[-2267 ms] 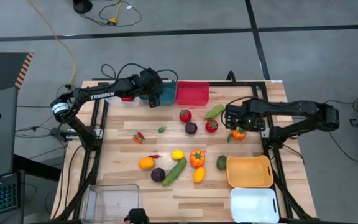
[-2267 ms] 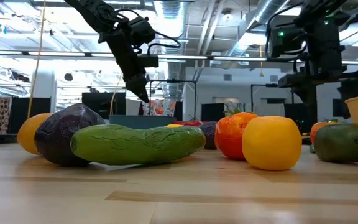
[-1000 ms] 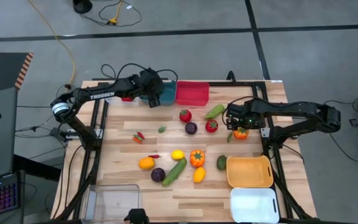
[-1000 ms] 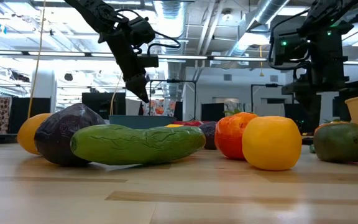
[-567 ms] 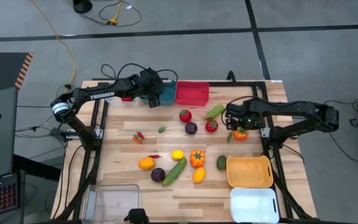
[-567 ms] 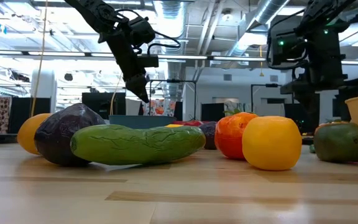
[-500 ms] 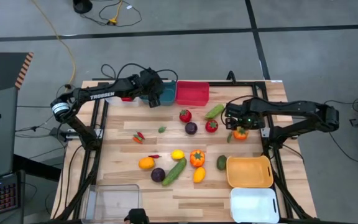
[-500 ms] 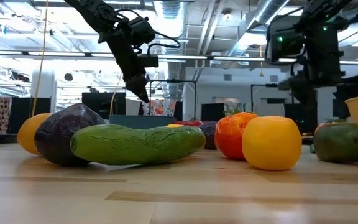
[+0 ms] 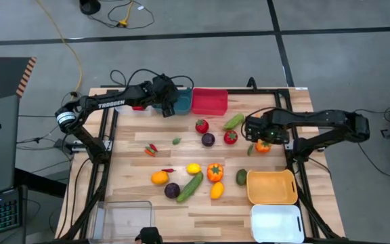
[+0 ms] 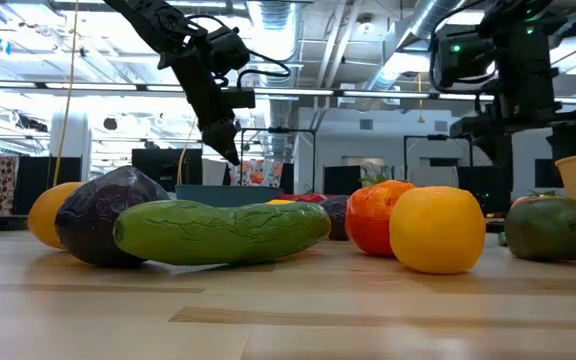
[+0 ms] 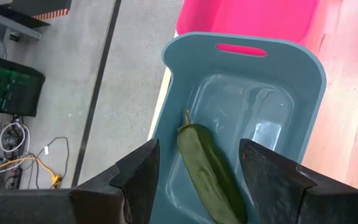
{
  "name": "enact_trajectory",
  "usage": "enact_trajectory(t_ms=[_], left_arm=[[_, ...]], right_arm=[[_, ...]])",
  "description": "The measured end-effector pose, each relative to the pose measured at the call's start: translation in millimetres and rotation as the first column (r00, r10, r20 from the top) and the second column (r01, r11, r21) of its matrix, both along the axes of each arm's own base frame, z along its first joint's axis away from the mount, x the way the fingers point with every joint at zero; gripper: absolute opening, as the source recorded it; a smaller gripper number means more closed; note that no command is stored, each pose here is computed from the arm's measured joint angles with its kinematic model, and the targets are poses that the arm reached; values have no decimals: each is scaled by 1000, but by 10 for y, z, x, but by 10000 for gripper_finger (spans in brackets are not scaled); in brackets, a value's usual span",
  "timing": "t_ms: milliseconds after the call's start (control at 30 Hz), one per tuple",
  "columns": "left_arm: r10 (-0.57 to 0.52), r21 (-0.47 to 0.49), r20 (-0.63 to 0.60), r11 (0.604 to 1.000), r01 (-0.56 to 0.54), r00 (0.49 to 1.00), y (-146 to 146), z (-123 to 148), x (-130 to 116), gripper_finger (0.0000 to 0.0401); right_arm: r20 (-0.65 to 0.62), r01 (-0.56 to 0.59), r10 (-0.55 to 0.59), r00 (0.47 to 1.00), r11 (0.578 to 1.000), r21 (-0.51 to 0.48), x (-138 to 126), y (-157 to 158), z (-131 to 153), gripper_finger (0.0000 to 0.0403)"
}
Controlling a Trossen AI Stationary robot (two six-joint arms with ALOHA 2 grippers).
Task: Sort produce into baskets
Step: Put the orange tomato into the top transparent bin
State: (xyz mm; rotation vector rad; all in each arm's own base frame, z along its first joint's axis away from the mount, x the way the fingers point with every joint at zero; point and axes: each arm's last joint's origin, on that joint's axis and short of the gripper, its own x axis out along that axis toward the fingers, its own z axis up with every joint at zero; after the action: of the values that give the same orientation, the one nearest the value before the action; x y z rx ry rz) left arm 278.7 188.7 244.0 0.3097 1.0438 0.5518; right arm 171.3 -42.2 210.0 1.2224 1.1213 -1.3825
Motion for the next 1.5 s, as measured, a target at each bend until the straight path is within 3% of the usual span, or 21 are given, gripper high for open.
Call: enact_trajectory(t_ms=[267, 700, 1200, 1500], left_arm=[[0, 1, 1, 1000, 0, 1000, 1, 1, 1, 208], [0, 1, 1, 1000, 0, 1000, 1, 1, 1, 208], [0, 0, 1, 1000, 0, 1000, 0, 0, 1, 208], [0, 0, 1, 1000, 0, 1000, 0, 1, 0, 208]], right_arm=[[8, 119, -119, 993, 992, -36, 22, 156, 4, 317], [18, 324, -324, 946, 940, -110, -29, 272, -109, 317], [-10, 328, -333, 943, 934, -142, -73, 263, -146, 317], [-8, 224, -227, 974, 966, -131, -48, 253, -149, 317]])
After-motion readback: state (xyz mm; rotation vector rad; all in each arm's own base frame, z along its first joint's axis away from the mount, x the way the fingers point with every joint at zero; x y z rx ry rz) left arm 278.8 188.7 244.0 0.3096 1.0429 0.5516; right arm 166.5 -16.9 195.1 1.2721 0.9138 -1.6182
